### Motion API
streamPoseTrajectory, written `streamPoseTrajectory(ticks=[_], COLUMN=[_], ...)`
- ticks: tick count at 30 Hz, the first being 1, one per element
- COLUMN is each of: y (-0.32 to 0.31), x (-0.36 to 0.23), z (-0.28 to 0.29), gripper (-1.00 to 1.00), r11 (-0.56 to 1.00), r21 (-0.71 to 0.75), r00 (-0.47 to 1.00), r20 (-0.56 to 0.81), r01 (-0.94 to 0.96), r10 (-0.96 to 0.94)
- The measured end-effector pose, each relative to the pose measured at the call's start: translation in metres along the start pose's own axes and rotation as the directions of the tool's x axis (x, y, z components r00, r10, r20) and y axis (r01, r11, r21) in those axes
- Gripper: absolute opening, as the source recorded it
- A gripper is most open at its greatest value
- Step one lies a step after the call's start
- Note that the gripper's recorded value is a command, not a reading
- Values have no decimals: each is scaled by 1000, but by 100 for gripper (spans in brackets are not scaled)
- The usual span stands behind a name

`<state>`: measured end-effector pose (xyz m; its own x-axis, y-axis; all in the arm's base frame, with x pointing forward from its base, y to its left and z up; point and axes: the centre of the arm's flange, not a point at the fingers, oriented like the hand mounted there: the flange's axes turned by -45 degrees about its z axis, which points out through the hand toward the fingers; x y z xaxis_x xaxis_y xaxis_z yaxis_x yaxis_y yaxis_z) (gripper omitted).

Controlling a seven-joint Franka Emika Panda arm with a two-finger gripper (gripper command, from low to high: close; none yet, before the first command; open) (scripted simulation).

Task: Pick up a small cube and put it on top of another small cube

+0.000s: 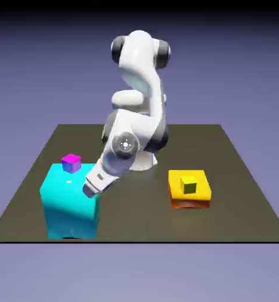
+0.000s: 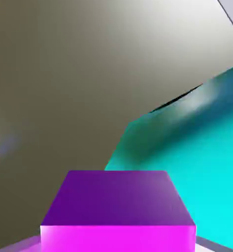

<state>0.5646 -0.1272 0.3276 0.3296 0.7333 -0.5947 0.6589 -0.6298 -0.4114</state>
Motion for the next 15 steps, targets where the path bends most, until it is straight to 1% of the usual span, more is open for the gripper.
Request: streamPoseTrajectory(ticks=[4, 8, 10, 12, 15], y=[18, 41, 47, 47, 46], x=[-63, -150, -211, -228, -230], z=[8, 51, 100, 127, 152], gripper=[-100, -100, -100, -100, -100], r11=[995, 980, 949, 924, 883], r21=[95, 192, 251, 266, 275], r00=[999, 998, 982, 956, 907], r20=[30, 43, 14, -23, -73], r01=[32, -61, -188, -276, -380], r10=[-35, 54, 191, 293, 414])
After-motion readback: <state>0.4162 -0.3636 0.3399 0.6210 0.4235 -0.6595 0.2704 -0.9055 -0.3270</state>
